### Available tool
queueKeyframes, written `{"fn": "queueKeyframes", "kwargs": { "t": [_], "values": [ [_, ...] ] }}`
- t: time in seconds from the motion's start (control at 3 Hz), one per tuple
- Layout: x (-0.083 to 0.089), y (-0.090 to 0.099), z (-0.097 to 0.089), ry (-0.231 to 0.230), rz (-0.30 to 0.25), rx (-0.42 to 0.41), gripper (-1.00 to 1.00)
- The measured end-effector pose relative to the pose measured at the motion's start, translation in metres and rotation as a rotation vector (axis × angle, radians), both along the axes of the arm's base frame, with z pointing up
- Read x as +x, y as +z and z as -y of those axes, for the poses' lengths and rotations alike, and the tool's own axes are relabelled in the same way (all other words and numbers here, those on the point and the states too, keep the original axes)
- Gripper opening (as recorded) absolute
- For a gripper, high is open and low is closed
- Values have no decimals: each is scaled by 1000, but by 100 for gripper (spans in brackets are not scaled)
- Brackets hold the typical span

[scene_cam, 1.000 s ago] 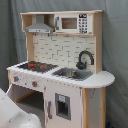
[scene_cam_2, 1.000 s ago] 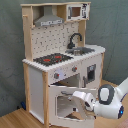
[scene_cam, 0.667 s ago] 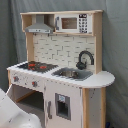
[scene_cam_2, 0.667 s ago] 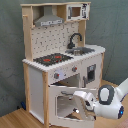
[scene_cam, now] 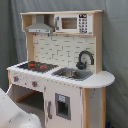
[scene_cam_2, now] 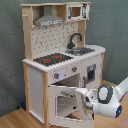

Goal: Play with the kitchen

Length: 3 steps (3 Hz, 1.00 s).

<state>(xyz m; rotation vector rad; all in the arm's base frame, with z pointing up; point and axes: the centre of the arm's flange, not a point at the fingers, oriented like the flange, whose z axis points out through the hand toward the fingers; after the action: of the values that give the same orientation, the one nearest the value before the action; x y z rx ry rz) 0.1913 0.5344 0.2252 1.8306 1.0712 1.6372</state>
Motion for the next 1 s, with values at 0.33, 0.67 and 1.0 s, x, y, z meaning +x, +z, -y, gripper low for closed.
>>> {"fn": "queueKeyframes", "kwargs": {
  "t": [0.33,0.67,1.0],
  "values": [
    [9,-7,20,-62,30,46,100],
    [21,-8,47,-130,61,63,100],
    [37,-8,84,-206,83,60,100]
  ]
}}
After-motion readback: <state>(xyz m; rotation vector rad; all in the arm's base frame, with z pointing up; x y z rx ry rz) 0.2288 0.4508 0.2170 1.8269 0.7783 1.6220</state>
